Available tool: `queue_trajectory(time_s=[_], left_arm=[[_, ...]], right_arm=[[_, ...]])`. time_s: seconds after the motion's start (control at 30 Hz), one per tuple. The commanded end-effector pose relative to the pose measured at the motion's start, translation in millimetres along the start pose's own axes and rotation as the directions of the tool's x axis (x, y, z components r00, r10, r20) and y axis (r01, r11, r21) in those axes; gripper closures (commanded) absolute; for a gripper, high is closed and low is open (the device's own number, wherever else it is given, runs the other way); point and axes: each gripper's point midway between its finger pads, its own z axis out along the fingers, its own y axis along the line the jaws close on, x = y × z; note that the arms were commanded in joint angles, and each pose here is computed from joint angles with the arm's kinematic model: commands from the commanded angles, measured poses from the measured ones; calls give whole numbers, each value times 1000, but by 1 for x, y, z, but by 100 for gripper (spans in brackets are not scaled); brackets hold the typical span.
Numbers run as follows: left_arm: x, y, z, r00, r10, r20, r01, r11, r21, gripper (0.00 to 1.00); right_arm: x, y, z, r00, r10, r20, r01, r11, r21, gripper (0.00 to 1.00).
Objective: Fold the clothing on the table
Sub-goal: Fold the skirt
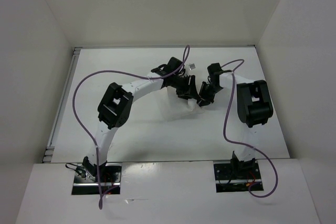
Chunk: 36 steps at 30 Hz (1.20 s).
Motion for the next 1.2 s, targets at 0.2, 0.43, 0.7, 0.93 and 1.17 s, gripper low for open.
queue_trajectory(time_s=[0.2, 0.43, 0.7, 0.93, 1.17], left_arm=[[-46, -61, -10, 997, 11, 81, -24, 986, 166, 27], [-64, -109, -97, 965, 73, 253, -122, 976, 181, 24], [-57, -21, -193, 879, 24, 476, 47, 990, -136, 30], [0, 28, -198, 900, -68, 431, 150, 976, -159, 31], [37, 48, -192, 919, -98, 381, 182, 964, -193, 32]], right_arm=[[-20, -25, -97, 927, 59, 371, -152, 961, 229, 69], [-19, 33, -151, 918, -18, 396, -13, 997, 77, 65], [-5, 88, -103, 965, -107, 240, 138, 984, -115, 65], [8, 27, -67, 985, -51, 163, 46, 998, 30, 69], [19, -35, -40, 991, 64, 120, -78, 991, 111, 69]])
